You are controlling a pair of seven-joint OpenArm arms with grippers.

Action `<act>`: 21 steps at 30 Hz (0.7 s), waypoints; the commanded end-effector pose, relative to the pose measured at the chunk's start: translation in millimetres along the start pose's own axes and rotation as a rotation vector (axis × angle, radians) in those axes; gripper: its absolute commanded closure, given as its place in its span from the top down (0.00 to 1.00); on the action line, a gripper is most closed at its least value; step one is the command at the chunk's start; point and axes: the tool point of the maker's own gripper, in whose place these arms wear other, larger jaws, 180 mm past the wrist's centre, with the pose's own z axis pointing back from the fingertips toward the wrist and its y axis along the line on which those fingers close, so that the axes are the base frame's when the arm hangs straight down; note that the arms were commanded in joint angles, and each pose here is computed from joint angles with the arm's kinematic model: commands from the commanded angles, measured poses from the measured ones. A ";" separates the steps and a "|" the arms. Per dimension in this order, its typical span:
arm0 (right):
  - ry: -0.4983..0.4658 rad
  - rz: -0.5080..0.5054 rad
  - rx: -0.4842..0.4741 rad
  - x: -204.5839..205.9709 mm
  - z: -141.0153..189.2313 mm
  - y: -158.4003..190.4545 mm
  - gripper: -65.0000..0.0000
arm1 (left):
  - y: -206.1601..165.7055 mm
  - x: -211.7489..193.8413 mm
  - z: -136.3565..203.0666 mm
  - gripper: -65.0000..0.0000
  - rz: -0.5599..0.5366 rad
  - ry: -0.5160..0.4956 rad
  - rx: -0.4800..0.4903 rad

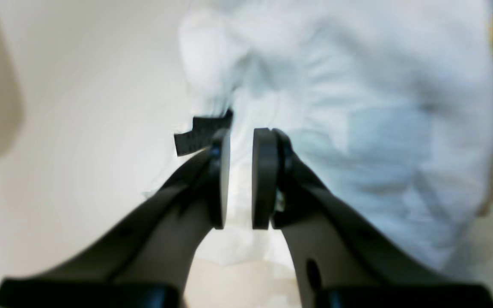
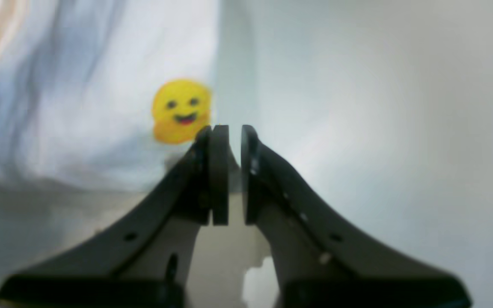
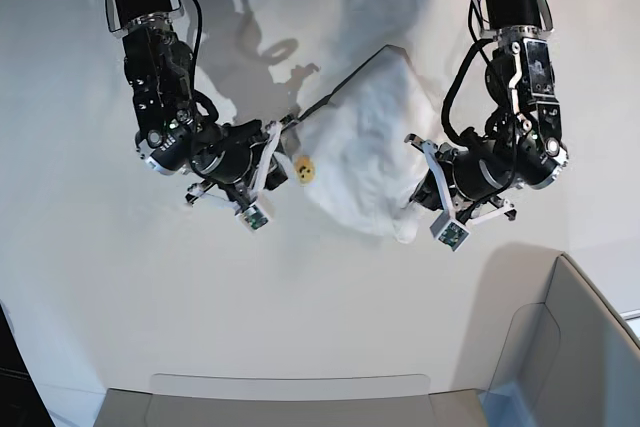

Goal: Layout the t-shirt on the table in an organized manner, then fold the t-shirt properly
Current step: 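Press and square the folded bundle edges with both grippers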

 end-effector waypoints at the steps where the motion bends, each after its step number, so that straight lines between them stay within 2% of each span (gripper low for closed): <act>1: -0.062 -0.002 -0.036 19.0 9.2 -14.3 0.07 | 2.0 -2.9 8.3 0.14 -0.009 0.002 0.018; 3: -0.064 -0.021 -0.057 22.7 9.4 -27.3 0.07 | -1.6 -23.8 11.9 0.14 0.025 0.029 0.020; 7: 0.002 -0.062 -0.054 11.8 -9.1 -41.8 0.07 | -3.4 -72.6 16.6 0.14 0.112 0.113 0.025; 11: 0.051 -0.080 -0.032 7.1 -27.6 -44.1 0.07 | -14.0 -115.0 22.9 0.14 0.177 0.190 0.016; 14: 0.075 -0.058 0.000 1.2 -42.6 -32.9 0.07 | -24.2 -124.6 21.9 0.14 0.195 0.208 -0.004; 21: 0.186 0.048 0.112 -23.7 -69.2 22.4 0.07 | -23.2 -121.7 16.6 0.14 0.206 0.205 -0.011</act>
